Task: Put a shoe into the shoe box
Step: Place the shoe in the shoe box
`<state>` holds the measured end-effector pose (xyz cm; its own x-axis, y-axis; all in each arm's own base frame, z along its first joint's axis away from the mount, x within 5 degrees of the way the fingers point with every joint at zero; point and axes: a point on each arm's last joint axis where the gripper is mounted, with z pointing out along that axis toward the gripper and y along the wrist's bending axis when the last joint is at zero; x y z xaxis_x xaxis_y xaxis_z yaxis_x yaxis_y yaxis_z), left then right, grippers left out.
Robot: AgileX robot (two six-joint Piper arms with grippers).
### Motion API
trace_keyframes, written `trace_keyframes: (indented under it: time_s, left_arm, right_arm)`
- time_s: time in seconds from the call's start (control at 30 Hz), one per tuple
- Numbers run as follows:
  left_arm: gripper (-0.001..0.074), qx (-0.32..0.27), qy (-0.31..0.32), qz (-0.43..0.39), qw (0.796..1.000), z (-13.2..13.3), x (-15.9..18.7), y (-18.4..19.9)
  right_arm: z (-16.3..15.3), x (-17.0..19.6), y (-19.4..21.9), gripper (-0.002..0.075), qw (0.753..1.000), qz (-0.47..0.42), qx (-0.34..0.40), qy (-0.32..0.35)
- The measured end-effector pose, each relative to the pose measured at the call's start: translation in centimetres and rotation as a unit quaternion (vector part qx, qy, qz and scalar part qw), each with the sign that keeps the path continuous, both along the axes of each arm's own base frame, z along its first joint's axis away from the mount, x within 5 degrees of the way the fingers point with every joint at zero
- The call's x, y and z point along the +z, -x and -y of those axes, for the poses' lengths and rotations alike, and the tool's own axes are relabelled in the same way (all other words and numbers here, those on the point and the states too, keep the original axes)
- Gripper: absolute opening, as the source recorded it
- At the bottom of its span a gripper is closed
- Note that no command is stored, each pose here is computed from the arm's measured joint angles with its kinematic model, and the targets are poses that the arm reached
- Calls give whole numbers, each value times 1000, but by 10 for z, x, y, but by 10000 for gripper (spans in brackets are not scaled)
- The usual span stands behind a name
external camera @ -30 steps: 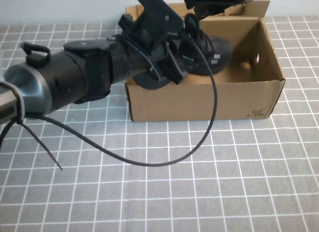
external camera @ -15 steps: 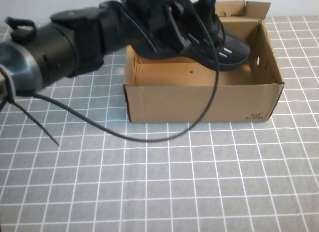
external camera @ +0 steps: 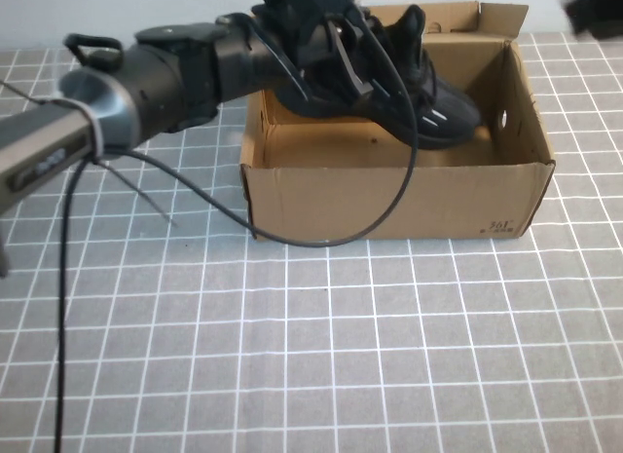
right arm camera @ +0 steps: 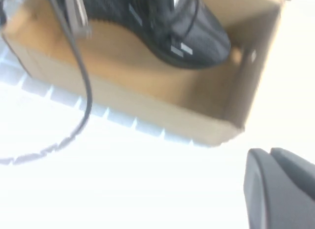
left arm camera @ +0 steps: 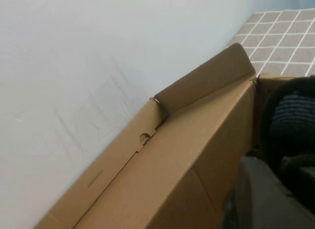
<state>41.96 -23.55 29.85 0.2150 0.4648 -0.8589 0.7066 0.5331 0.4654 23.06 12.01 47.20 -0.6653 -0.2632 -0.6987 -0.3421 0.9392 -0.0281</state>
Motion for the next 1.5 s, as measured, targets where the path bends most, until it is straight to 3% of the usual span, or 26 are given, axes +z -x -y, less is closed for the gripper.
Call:
trace_keyframes:
  time_s: [0.5, 0.9, 1.5]
  left_arm:
    - [48, -14, 26, -15, 999, 14, -19, -30]
    - [48, -17, 37, -51, 998, 8, -46, -43]
    - [48, -12, 41, -44, 998, 4, -41, -48]
  right_arm:
    - [43, -46, 59, -16, 996, -41, -72, 15]
    - [45, -48, 61, -16, 996, -42, -82, 13]
    - [43, -49, 61, -16, 996, -49, -78, 3]
